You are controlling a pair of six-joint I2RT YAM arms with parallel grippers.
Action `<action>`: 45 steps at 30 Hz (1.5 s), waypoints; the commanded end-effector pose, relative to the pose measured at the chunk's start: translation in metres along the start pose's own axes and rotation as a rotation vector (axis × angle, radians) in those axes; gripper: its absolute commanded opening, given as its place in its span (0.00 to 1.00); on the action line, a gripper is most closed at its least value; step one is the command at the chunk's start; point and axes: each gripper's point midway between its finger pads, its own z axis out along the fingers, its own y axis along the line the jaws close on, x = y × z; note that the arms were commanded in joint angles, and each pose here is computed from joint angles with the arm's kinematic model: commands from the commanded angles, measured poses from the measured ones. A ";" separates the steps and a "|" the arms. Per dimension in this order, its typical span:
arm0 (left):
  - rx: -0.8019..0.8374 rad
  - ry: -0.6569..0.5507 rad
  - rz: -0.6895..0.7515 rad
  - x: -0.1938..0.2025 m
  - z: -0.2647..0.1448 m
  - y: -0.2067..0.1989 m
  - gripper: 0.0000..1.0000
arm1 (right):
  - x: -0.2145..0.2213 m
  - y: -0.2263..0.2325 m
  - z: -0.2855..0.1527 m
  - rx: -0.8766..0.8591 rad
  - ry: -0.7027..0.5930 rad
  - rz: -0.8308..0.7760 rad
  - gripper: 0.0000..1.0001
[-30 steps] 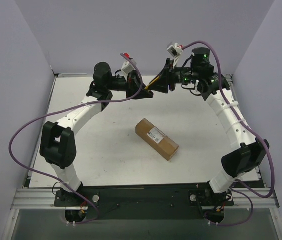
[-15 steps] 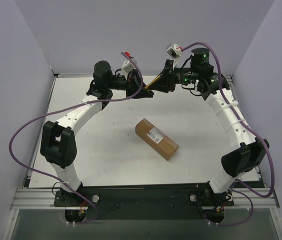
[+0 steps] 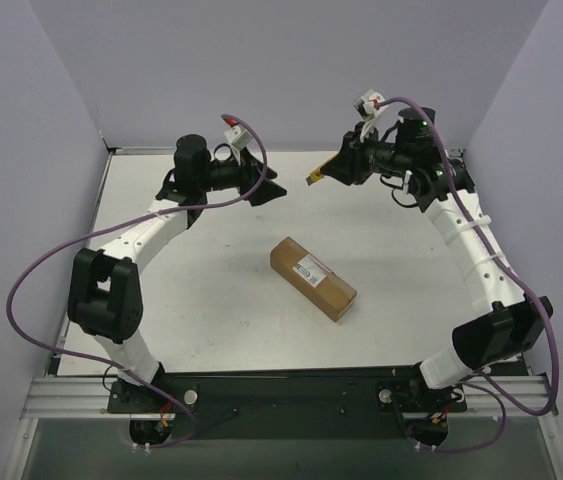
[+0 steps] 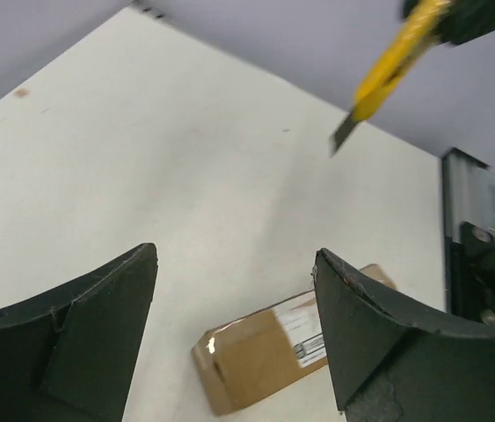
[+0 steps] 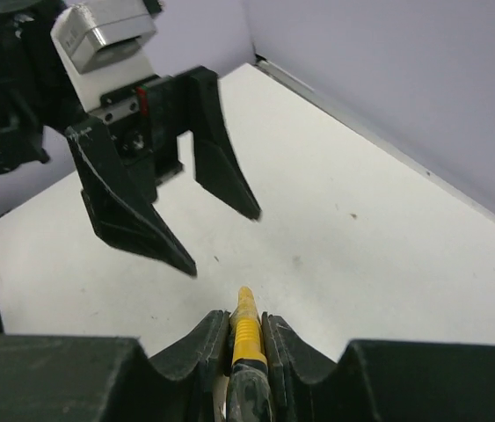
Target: Unpack the express box
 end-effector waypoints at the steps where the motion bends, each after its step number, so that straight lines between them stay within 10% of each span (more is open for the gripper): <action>1: -0.337 0.084 0.071 0.016 -0.045 0.036 0.80 | 0.014 -0.018 -0.034 0.169 0.023 -0.007 0.00; 6: -0.278 0.262 -0.081 0.082 -0.040 0.008 0.58 | 0.057 -0.040 -0.044 0.311 0.130 0.104 0.00; 11: -0.228 0.261 -0.128 0.107 -0.021 -0.005 0.00 | 0.097 -0.043 -0.044 0.361 0.214 0.095 0.00; 45: -0.089 0.378 -0.365 0.210 0.017 0.010 0.00 | 0.152 -0.004 0.058 0.292 0.085 -0.169 0.00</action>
